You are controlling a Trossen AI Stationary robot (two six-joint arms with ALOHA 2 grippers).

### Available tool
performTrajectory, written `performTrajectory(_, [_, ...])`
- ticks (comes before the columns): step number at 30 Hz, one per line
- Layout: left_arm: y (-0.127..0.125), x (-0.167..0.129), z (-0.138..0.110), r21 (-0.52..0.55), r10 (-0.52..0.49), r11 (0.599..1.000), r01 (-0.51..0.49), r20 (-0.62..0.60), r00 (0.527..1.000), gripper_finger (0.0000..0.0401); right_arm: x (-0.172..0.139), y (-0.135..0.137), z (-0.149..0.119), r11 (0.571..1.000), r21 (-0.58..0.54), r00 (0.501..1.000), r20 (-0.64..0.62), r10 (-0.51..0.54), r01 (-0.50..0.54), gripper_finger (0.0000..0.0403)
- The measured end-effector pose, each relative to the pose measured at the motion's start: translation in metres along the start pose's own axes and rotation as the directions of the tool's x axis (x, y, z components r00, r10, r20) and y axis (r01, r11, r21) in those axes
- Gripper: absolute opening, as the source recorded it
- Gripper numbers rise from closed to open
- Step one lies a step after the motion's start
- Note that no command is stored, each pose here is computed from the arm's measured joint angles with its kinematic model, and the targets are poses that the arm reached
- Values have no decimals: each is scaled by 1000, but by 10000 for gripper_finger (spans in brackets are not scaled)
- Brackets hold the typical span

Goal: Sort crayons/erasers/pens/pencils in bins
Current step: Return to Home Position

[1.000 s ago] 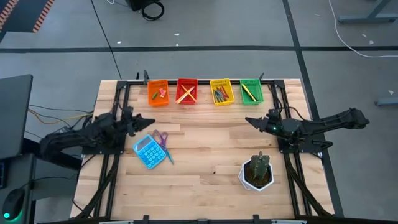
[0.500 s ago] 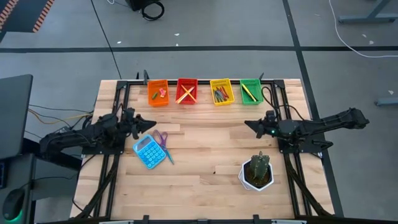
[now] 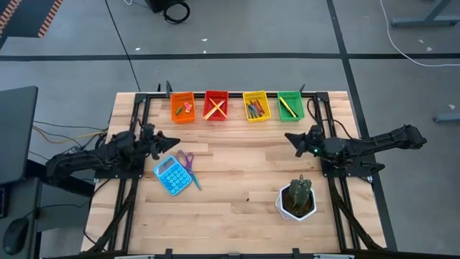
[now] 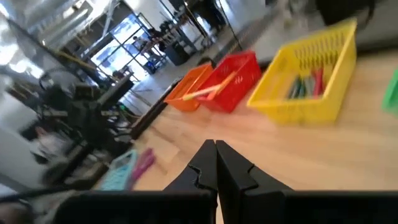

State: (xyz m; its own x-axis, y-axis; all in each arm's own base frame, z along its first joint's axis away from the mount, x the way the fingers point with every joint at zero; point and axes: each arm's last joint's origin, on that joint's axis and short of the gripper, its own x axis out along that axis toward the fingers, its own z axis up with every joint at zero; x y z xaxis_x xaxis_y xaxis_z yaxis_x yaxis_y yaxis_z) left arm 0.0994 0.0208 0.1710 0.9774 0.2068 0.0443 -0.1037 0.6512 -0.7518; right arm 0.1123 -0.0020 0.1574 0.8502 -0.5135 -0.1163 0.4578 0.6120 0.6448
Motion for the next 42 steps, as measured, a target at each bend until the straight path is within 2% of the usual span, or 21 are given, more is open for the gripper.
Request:
performTrajectory(3, [-3, 0, 3, 160, -25, 987, 19, 37, 999, 31, 0, 0, 1, 999, -48, 1000, 17, -10, 11, 6])
performTrajectory(7, [-11, -1, 9, 344, -113, 936, 71, 102, 988, 38, 0, 2, -1, 995, 85, 998, -48, 51, -47, 6])
performTrajectory(12, [-11, -1, 9, 490, -109, 870, 46, 101, 989, 40, 0, 2, -3, 981, 182, 992, -94, 80, -61, 6])
performTrajectory(13, [-11, -1, 9, 506, -110, 861, 44, 102, 989, 39, 0, 2, -3, 965, 258, 992, -92, 82, -56, 6])
performTrajectory(16, [-11, -1, 9, 528, -109, 848, 40, 101, 989, 34, 0, 2, -2, 839, 544, 994, -82, 78, -20, 6])
performTrajectory(18, [-11, -1, 9, 522, -109, 852, 41, 101, 989, 31, 0, 2, -2, 788, 615, 995, -77, 69, -7, 6])
performTrajectory(20, [-11, -1, 9, 523, -109, 852, 41, 101, 989, 28, 0, 2, -2, 788, 616, 995, -78, 69, -6, 6])
performTrajectory(25, [-11, -1, 9, 522, -109, 852, 41, 101, 989, 32, 0, 2, -3, 818, 575, 995, -78, 67, -10, 6])
performTrajectory(32, [-11, -1, 9, 522, -109, 852, 41, 101, 989, 40, 0, 2, -3, 819, 574, 995, -77, 66, -10, 6])
performTrajectory(42, [-11, -1, 9, 522, -109, 852, 41, 101, 989, 28, 0, 2, -3, 819, 573, 995, -77, 66, -10, 6])
